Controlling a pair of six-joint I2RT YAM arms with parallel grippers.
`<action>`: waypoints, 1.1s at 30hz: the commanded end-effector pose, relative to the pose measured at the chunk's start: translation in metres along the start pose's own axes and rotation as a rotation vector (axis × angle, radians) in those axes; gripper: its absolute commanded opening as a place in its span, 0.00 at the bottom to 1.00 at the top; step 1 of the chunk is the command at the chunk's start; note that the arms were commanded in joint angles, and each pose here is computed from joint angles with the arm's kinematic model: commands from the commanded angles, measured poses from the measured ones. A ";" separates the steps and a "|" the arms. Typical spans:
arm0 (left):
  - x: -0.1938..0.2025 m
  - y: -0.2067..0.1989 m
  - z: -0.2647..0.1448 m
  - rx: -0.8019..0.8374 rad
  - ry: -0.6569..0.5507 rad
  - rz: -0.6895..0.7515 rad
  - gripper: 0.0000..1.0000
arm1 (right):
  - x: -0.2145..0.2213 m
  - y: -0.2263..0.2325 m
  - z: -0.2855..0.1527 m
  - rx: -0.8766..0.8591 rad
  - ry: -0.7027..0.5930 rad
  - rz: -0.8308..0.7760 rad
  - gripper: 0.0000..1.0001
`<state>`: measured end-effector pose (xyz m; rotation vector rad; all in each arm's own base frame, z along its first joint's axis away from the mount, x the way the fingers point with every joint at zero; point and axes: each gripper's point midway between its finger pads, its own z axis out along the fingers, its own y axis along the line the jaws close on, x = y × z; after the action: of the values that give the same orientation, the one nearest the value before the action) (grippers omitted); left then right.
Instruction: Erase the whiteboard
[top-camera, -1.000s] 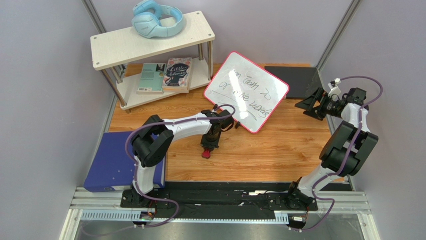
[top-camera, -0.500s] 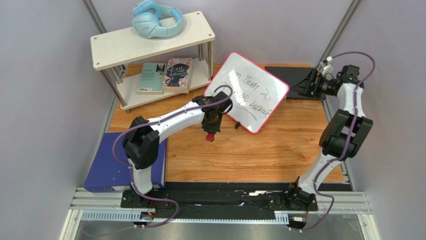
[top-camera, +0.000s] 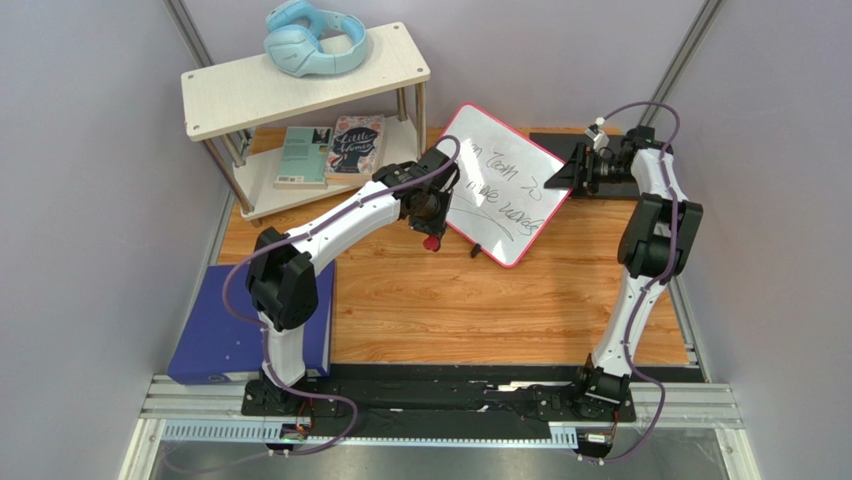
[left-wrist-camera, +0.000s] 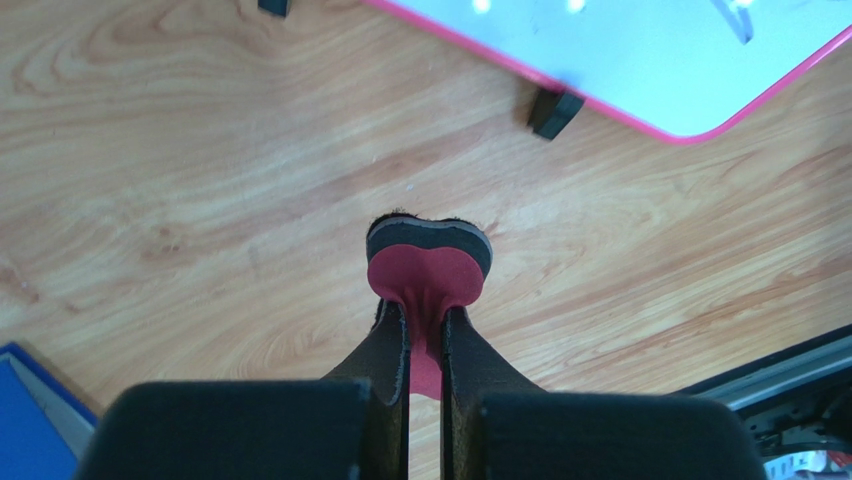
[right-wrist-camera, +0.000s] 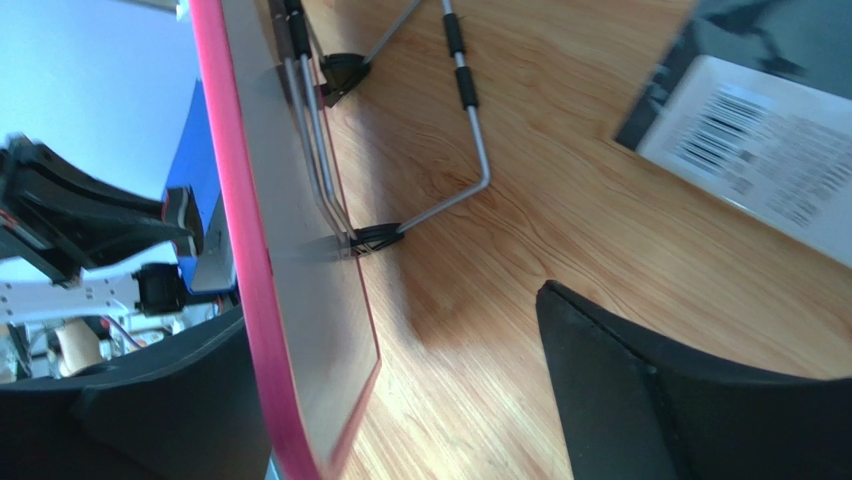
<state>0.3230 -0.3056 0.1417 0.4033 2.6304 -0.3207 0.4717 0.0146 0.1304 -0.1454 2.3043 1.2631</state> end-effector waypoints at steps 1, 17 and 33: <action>-0.035 -0.016 0.000 0.095 -0.068 0.016 0.00 | -0.011 0.020 0.010 -0.044 -0.011 -0.085 0.80; -0.082 0.012 -0.001 -0.038 -0.321 0.202 0.00 | 0.008 0.040 0.005 -0.069 0.047 -0.167 0.11; -0.074 -0.006 0.026 0.071 -0.287 0.169 0.00 | -0.002 0.034 -0.017 -0.088 -0.022 -0.090 0.55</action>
<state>0.3908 -0.3293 0.1485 0.5557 2.3319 -0.3417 0.4507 0.0381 0.1482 -0.2747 2.2194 1.3997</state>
